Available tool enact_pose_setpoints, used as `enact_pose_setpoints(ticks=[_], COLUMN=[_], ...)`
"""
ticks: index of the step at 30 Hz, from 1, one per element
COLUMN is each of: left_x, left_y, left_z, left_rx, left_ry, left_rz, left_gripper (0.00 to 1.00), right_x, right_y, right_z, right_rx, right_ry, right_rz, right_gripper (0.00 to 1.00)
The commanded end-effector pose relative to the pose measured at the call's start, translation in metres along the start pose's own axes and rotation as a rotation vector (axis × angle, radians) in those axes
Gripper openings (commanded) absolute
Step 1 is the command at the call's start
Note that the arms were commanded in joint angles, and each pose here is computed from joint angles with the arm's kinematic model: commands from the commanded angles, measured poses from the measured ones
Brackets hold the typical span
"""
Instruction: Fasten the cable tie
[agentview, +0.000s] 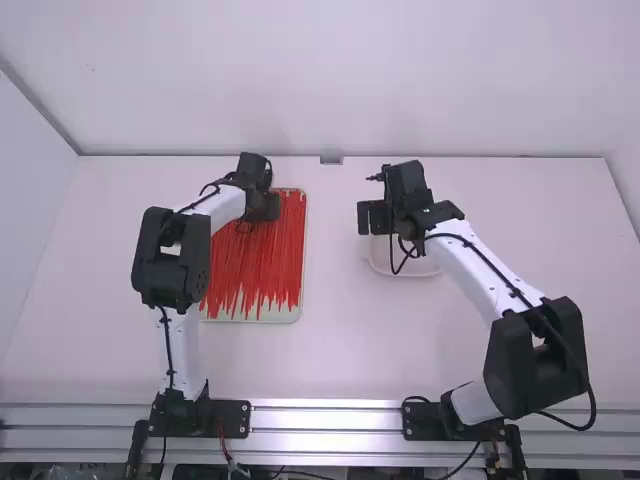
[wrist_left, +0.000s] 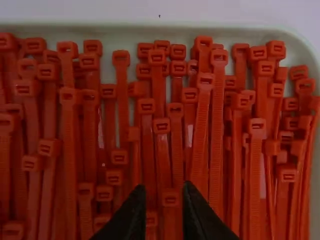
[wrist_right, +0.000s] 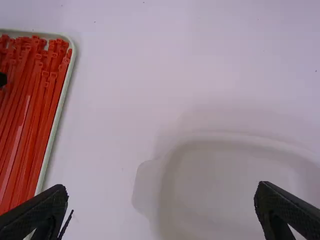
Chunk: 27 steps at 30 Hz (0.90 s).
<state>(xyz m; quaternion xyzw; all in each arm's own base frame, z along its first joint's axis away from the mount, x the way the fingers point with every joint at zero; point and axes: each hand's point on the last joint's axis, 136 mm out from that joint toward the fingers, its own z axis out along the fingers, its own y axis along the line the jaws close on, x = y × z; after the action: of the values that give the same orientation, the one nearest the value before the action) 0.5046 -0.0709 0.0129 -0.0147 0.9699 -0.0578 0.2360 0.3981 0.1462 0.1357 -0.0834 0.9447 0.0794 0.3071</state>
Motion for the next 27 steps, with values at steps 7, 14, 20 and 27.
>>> enact_pose_setpoints(ticks=[7, 14, 20, 27], left_x=[-0.001, 0.002, 0.007, 0.009], left_y=[-0.001, 0.001, 0.002, 0.002], left_z=[0.002, 0.004, 0.008, 0.01], left_rx=[0.018, 0.011, 0.011, 0.013], left_ry=[-0.001, 0.005, 0.004, -0.004], left_rz=[-0.006, -0.003, -0.005, -0.006], left_gripper=[0.21, 0.21, 0.22, 0.22], right_x=[-0.01, -0.01, -0.01, -0.011], right_y=[0.001, 0.001, 0.001, 0.002], right_z=[-0.002, -0.002, -0.002, -0.002], right_rx=[-0.004, -0.003, -0.003, -0.004], right_ry=[-0.018, -0.017, -0.017, -0.022], right_rz=[0.004, 0.004, 0.004, 0.011], right_gripper=[0.99, 0.99, 1.0, 1.0])
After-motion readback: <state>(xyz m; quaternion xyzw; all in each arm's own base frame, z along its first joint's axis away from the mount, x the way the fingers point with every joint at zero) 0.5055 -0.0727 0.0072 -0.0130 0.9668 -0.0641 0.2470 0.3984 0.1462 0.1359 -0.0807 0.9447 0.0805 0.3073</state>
